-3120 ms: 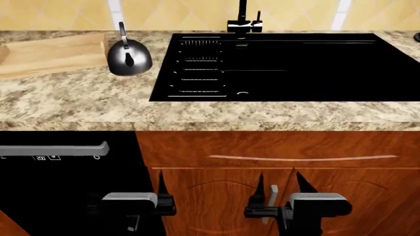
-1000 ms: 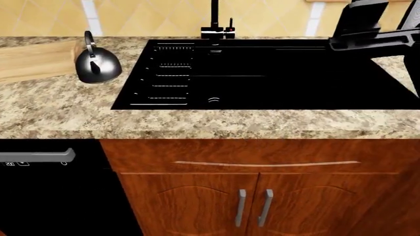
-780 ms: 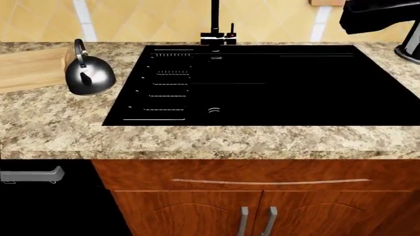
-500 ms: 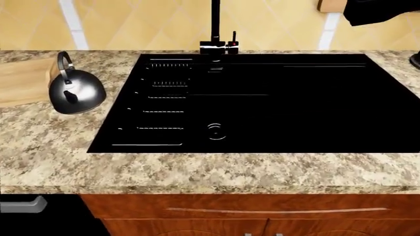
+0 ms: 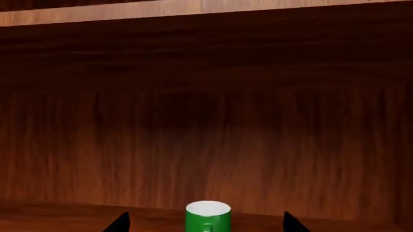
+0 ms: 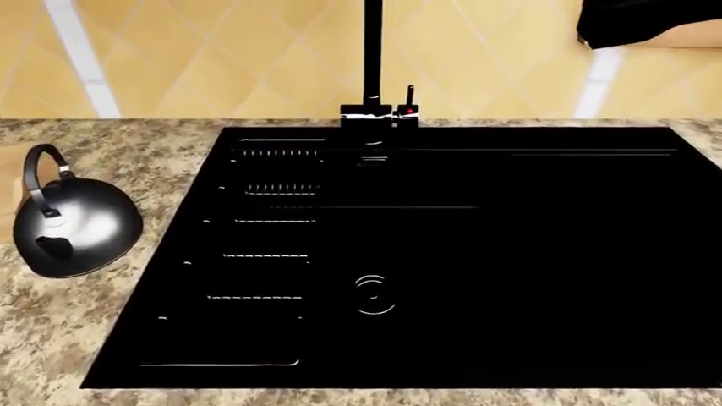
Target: Pick the kettle from the counter and place it on the tray. Then pick the mug from the cabinet and place it on the tray. Then close the cabinet doors.
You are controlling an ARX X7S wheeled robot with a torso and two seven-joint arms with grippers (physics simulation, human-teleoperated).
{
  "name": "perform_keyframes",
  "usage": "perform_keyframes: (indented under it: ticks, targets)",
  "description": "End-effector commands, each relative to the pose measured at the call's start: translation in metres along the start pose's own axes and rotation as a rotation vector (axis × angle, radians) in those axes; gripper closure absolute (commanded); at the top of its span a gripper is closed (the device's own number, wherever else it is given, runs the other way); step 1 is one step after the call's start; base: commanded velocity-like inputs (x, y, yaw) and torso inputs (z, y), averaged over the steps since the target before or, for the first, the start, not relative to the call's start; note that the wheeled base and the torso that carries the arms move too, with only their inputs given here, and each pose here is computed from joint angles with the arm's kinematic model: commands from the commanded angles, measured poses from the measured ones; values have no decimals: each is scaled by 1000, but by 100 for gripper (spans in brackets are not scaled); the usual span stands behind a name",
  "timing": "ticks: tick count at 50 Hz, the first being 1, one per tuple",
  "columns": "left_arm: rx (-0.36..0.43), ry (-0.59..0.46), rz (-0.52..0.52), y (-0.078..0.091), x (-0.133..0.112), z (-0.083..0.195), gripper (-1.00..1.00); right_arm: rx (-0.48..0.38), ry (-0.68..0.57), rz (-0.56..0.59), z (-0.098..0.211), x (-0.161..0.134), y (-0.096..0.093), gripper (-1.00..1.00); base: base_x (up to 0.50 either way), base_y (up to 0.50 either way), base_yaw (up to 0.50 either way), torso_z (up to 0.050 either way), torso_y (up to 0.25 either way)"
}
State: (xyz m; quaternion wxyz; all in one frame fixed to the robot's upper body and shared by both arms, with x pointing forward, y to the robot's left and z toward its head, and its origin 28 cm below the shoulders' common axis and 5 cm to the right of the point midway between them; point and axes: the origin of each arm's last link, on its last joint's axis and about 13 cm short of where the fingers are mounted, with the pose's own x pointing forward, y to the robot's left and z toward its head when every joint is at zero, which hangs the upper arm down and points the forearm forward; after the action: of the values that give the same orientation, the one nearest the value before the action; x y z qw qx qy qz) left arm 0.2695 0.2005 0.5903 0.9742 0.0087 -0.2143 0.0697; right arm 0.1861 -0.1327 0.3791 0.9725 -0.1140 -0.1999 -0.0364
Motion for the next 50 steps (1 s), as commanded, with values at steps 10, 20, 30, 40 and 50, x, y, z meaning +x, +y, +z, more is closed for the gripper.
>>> perform_keyframes:
  ticks: [10,20,30,40,50]
  targets:
    - [22,32,35,5,7,-9,-100,7,13,-4,-5,3,1,-100,500,0,0,0,1]
    - [51,167,63,3,20,-36,-100,16,14,-2,-10,4,3,-100,98,0,0,0,1]
    - [84,354,110,1,31,-86,-100,20,24,3,-17,7,6,-100,0,0,0,0,0]
    - [94,424,112,-1,35,-109,100,25,39,4,-26,10,8,-100,0,0,0,0,0]
    - [94,402,116,-1,35,-107,100,30,44,6,-28,9,8,-100,0,0,0,0,0]
